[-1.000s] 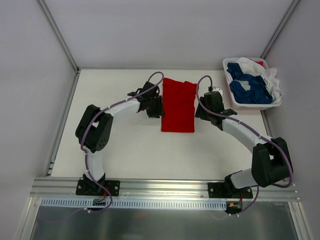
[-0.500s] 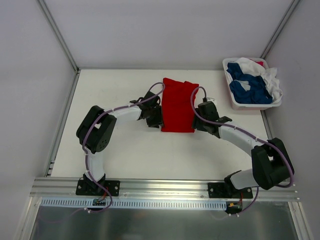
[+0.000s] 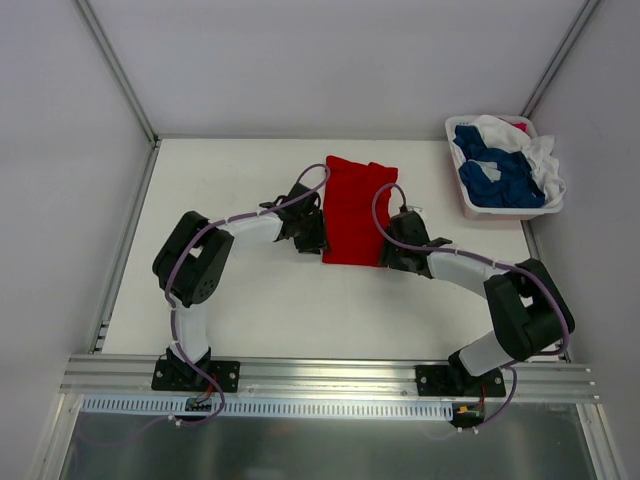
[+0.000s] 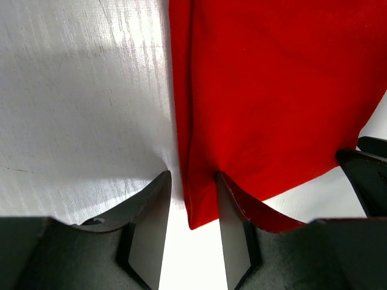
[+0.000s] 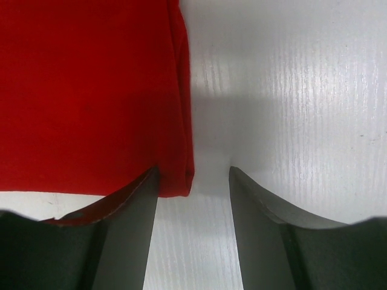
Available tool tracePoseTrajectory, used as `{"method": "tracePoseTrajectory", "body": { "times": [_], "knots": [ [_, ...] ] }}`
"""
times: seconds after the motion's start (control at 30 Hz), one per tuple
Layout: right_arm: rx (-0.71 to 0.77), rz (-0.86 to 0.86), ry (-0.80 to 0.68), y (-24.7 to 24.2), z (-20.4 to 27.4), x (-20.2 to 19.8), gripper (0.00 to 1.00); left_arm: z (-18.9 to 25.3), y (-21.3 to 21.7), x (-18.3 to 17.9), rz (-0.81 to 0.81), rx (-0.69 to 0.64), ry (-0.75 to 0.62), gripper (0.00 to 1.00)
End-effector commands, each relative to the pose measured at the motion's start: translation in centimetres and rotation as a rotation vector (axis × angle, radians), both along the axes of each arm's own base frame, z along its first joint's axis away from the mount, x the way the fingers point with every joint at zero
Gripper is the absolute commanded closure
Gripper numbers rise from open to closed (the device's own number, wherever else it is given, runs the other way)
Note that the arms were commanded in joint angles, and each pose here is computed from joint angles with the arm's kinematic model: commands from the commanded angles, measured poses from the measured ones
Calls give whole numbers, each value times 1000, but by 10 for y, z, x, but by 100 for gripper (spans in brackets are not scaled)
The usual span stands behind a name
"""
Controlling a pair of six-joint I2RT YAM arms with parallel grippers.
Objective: Fold and stack the t-shirts
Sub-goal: Grab one side of the 2/3 rectangular tshirt with both arms
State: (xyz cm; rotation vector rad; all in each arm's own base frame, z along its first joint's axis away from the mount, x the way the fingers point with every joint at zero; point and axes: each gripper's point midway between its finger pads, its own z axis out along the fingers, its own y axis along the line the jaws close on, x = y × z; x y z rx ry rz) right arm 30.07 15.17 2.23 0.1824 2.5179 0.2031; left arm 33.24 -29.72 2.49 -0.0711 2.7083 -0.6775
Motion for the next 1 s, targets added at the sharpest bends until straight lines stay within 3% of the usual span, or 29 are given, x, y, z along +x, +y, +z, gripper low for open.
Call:
{"method": "tracePoseTrajectory", "body": {
  "times": [0.0, 0.17, 0.4, 0.47, 0.57, 0.7, 0.97],
  "knots": [
    [42, 4, -14, 13, 0, 4, 47, -8, 6, -6, 11, 11, 24, 64],
    [43, 13, -7, 19, -3, 5, 49, -8, 5, -6, 10, 6, 30, 64],
    [44, 22, -4, 23, -5, 7, 81, -11, 4, -9, 7, 5, 37, 73],
    [46, 27, -2, 25, -6, 6, 91, -10, 4, -8, 8, 4, 32, 82],
    [45, 27, -3, 26, -5, 5, 98, -9, 4, -11, 6, 4, 32, 88],
    [50, 30, -23, 27, 2, 5, 100, -4, 2, -15, 1, -1, 26, 100],
    [45, 33, -77, 27, 24, -5, 100, 15, 0, -36, -11, -10, -9, 100]
  ]
}}
